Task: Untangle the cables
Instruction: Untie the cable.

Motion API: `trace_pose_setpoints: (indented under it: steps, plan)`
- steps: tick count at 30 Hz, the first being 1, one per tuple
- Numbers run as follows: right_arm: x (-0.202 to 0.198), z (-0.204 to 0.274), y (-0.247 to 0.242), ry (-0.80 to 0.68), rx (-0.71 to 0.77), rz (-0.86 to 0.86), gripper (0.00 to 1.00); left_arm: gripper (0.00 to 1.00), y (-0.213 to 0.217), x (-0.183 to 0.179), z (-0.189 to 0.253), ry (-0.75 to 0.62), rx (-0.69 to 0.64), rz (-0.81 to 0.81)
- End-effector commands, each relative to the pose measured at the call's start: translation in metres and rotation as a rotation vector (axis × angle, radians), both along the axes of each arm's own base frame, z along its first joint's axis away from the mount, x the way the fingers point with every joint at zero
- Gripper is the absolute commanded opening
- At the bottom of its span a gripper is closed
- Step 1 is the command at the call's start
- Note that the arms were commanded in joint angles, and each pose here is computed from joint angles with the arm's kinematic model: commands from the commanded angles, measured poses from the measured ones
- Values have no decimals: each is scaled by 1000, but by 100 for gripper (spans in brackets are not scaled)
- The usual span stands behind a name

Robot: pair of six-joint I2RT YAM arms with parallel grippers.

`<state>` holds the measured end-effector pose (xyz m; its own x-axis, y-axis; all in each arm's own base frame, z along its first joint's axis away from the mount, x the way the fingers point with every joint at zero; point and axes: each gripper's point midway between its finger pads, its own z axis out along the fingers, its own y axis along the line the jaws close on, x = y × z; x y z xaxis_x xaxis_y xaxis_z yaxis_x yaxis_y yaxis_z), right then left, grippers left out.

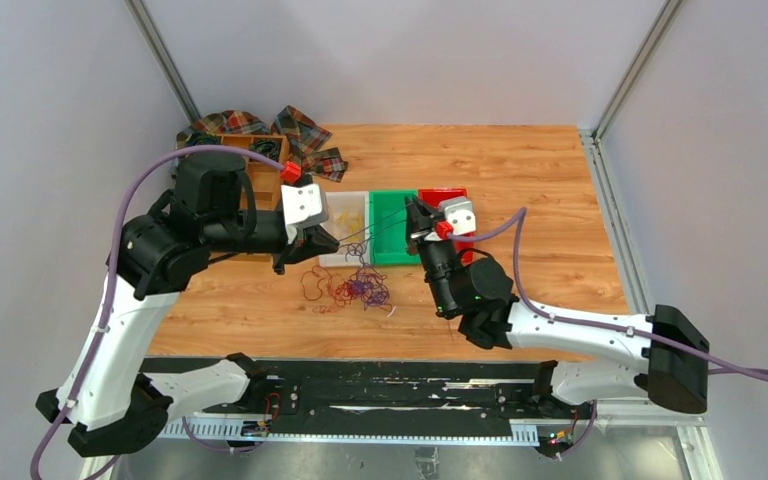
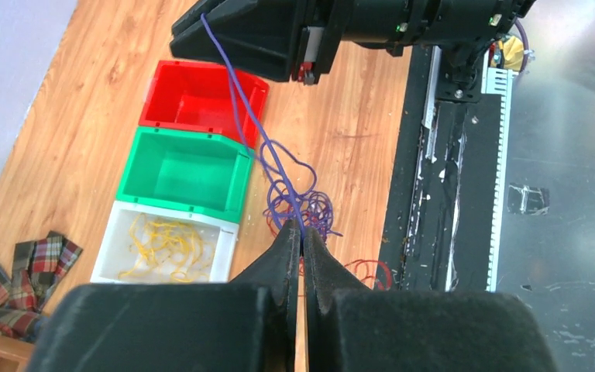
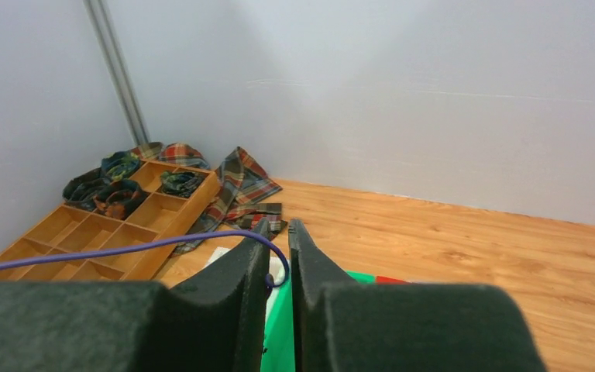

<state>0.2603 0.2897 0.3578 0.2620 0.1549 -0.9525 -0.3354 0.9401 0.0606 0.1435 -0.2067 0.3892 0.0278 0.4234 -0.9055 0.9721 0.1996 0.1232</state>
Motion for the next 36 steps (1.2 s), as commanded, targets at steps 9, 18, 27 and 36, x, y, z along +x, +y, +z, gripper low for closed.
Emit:
trace_pose_setpoints:
  steps: [9, 18, 27, 36]
  plan:
    - [-30, -17, 17, 99, 22, 324, 59, 0, 1, 3, 25, -73, -23, 0]
    - [-125, -21, 65, 167, 6, 940, 72, 0, 0, 15, 46, -139, -34, 30]
    - [-128, -36, 65, 211, -3, 964, 73, 0, 2, 9, 73, -175, -89, 38]
    - [-75, 9, 87, 111, 177, 819, 58, 0, -1, 6, 78, -150, -112, 31]
